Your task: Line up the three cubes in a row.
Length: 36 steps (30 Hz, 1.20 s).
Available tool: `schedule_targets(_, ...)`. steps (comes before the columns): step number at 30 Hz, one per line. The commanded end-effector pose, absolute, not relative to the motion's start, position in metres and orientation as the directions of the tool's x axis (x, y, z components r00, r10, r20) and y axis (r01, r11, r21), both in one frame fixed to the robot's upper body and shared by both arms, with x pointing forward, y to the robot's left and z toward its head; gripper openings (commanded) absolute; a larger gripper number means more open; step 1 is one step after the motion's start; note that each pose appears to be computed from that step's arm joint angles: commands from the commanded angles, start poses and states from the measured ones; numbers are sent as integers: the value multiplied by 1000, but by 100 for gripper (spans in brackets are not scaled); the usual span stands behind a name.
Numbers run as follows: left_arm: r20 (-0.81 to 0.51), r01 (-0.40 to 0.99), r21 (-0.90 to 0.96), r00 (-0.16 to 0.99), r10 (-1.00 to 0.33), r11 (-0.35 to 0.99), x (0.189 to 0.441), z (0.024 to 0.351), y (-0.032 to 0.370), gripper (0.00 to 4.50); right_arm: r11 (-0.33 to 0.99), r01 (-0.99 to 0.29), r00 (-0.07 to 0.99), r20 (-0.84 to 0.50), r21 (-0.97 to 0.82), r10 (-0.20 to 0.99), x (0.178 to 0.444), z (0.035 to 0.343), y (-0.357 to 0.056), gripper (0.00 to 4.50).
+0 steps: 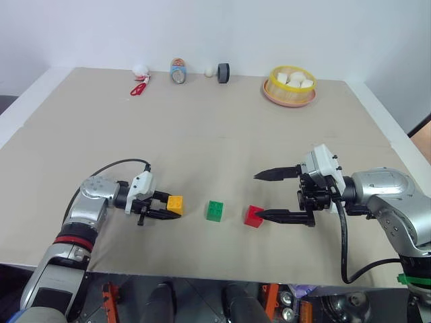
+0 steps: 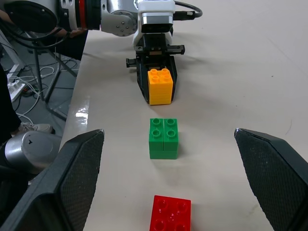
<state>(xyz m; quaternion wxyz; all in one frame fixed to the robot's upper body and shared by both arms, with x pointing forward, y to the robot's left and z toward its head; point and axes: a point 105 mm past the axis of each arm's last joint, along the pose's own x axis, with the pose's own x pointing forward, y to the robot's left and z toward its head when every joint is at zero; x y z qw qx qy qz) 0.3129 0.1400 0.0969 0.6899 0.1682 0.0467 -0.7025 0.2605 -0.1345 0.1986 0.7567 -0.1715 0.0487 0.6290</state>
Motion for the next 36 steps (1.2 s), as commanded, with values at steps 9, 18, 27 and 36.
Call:
schedule_targets(9,-329,984,157,-24,-944,-79,304,97,145,134,140,-960,206,-272,-243,940,262,207,-132,450)
schedule_targets(18,-342,974,198,-37,-939,-111,311,99,141,134,143,-958,211,-269,-249,940,262,208,-131,450)
schedule_targets(27,-342,961,241,-45,-939,-134,322,106,132,134,152,-955,220,-266,-254,939,262,208,-130,450)
schedule_targets(36,-380,960,233,-56,-923,-155,319,101,138,134,158,-953,226,-259,-257,939,263,209,-130,450)
